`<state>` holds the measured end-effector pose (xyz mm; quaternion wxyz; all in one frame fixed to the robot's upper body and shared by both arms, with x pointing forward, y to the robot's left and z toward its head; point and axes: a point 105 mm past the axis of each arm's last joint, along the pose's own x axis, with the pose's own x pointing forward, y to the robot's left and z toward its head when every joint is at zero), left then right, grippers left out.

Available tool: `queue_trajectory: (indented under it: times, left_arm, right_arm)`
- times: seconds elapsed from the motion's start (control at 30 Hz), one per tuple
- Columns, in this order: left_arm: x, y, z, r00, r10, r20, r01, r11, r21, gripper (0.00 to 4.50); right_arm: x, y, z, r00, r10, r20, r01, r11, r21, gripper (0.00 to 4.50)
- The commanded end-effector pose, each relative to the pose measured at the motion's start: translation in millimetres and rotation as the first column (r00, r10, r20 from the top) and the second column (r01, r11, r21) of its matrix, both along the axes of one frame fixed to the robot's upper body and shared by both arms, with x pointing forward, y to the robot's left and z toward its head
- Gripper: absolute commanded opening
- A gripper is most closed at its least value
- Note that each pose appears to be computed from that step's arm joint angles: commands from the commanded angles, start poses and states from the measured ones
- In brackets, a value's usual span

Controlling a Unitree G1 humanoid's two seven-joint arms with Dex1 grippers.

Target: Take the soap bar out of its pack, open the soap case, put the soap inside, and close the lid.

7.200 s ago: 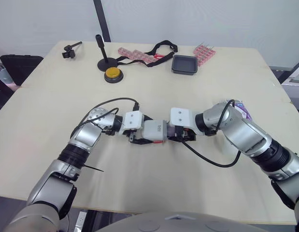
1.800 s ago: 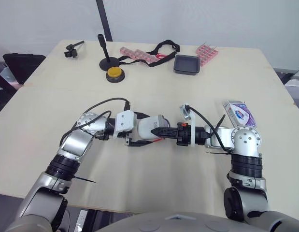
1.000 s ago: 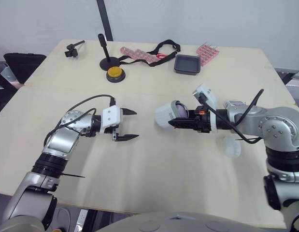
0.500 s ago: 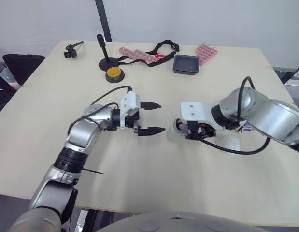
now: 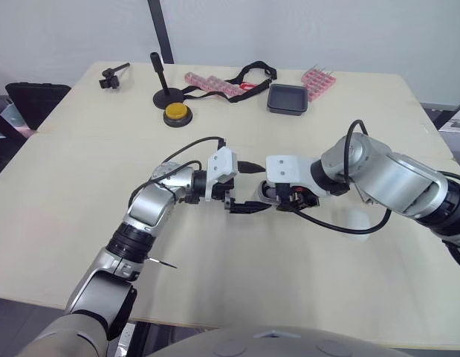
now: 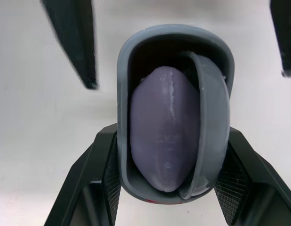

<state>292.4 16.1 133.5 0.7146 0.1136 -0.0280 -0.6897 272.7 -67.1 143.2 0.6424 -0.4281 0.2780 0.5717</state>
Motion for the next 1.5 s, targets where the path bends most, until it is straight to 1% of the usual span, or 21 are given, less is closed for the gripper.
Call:
queue_trajectory:
  times: [0.03, 0.2, 0.47, 0.5, 0.6, 0.63, 0.67, 0.7, 0.73, 1.03, 1.4, 1.5]
  left_arm:
    - [2, -4, 3, 0.999, -0.014, 0.039, 0.014, 1.0, 0.0, 4.49]
    - [3, -6, 2, 0.999, -0.027, 0.045, 0.027, 1.0, 0.008, 4.49]
    - [0, -10, 3, 0.997, -0.057, 0.048, 0.056, 0.998, 0.01, 4.49]
    - [0, -10, 4, 0.997, -0.057, 0.049, 0.056, 0.998, 0.01, 3.94]
    - [-1, -9, 3, 0.997, -0.057, 0.055, 0.056, 0.998, 0.015, 3.06]
    - [-1, -9, 3, 0.997, -0.057, 0.056, 0.056, 0.998, 0.019, 2.65]
    - [-1, -9, 2, 0.997, -0.058, 0.058, 0.057, 0.998, 0.023, 2.39]
    - [-1, -9, 1, 0.997, -0.058, 0.059, 0.057, 0.998, 0.026, 2.03]
    - [-2, -9, 1, 0.997, -0.059, 0.059, 0.058, 0.998, 0.028, 1.94]
    - [-3, -9, -3, 0.996, -0.066, 0.055, 0.064, 0.997, 0.043, 1.94]
    - [-1, -11, -5, 0.996, -0.06, 0.066, 0.056, 0.997, 0.056, 1.94]
    - [-2, -10, -9, 0.996, -0.063, 0.069, 0.057, 0.995, 0.082, 1.94]
  right_arm:
    - [3, 5, 15, 0.998, 0.011, 0.062, -0.013, 1.0, 0.025, 2.16]
    - [3, 6, 15, 0.997, 0.014, 0.071, -0.016, 1.0, 0.026, 2.16]
    - [3, 8, 15, 0.997, 0.01, 0.074, -0.012, 0.999, 0.031, 2.16]
    - [3, 8, 15, 0.997, 0.008, 0.072, -0.011, 0.999, 0.031, 2.16]
    - [3, 9, 14, 0.998, 0.004, 0.064, -0.006, 0.999, 0.031, 2.16]
    - [2, 9, 14, 0.998, 0.001, 0.059, -0.003, 0.999, 0.032, 2.16]
    - [2, 9, 13, 0.998, -0.001, 0.055, -0.001, 0.999, 0.032, 2.16]
    - [2, 9, 13, 0.999, -0.005, 0.052, 0.003, 1.0, 0.031, 2.16]
    - [2, 9, 13, 0.999, -0.007, 0.048, 0.006, 1.0, 0.031, 2.16]
    - [1, 15, 20, 0.999, -0.004, 0.042, 0.002, 0.999, 0.051, 2.16]
    - [0, 16, 21, 0.999, 0.007, 0.051, -0.009, 0.999, 0.048, 2.16]
    - [1, 16, 21, 0.999, 0.009, 0.053, -0.012, 0.999, 0.048, 2.16]
